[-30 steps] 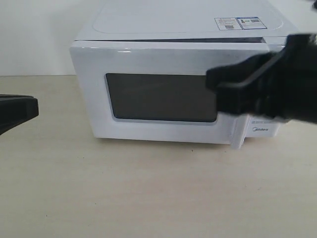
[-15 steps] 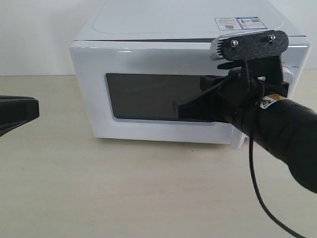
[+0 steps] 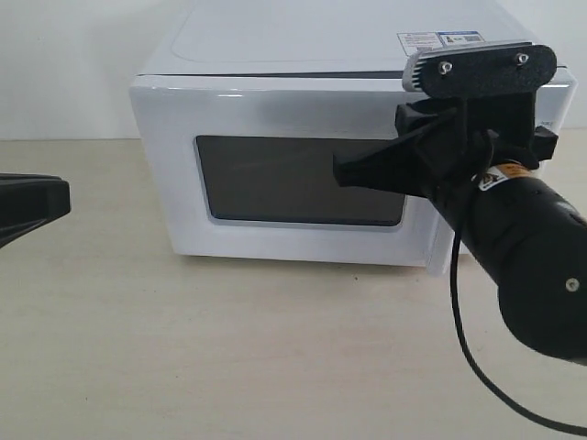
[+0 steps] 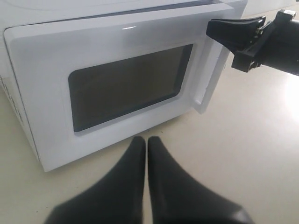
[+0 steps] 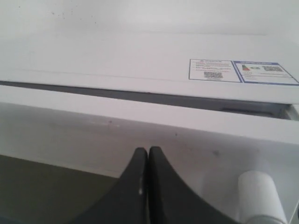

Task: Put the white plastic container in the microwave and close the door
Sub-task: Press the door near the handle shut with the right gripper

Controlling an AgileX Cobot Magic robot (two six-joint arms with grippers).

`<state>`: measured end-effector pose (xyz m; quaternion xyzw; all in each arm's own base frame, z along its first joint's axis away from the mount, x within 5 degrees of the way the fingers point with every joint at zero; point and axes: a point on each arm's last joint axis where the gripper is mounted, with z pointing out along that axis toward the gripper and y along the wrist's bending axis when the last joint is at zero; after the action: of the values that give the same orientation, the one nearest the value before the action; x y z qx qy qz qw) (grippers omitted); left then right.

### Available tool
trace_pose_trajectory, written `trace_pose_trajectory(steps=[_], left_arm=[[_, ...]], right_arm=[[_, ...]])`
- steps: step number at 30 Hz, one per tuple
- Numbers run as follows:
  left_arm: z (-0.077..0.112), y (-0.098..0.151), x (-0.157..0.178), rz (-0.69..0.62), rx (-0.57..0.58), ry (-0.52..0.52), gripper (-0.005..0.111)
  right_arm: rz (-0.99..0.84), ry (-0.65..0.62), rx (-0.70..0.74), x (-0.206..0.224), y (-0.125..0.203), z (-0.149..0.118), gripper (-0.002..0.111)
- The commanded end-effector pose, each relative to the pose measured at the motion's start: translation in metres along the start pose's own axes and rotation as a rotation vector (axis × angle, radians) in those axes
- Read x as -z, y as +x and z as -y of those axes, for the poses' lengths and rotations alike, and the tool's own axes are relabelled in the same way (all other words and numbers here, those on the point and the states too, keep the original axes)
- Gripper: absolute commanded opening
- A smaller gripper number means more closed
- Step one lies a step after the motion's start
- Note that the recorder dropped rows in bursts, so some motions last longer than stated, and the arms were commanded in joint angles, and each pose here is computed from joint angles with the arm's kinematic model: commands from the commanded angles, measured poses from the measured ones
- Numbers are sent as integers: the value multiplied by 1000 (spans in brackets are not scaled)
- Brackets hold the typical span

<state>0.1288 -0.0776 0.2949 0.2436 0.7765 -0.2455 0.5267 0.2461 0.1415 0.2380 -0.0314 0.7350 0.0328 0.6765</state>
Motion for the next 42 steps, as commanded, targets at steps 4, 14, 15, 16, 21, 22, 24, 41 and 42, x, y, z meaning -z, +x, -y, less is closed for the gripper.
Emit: trace_pose_trajectory(steps=[4,14,15,16,21,22,24,41,42], left_arm=[[-1,2,0,-2,0,-9,4],[0,2,0,-5,0,-2,4],[0,2,0,-5,0,-2,4],[0,2,0,-5,0,-2,4],[0,2,0,-5,0,-2,4],[0,2,0,-5,0,-2,4],[0,2,0,-5,0,-2,4],[-3,6,-1,-5,7,-31,4],[-3,6,-1,-5,7,-31,4]], right_arm=[[-31,57,46,-8,-13,-1,0],[-67,80,43,-10,-12,2,0],[-69,90,42,-11,-12,5,0],[-76,102,37,-13,-11,9,0],[-141,148,-17,-24,-6,33,0],[-144,155,-19,-25,-6,36,0],[-143,159,-18,-25,-6,37,0],[-112,147,-50,-41,-27,47,0],[-126,140,-54,-42,-26,48,0]])
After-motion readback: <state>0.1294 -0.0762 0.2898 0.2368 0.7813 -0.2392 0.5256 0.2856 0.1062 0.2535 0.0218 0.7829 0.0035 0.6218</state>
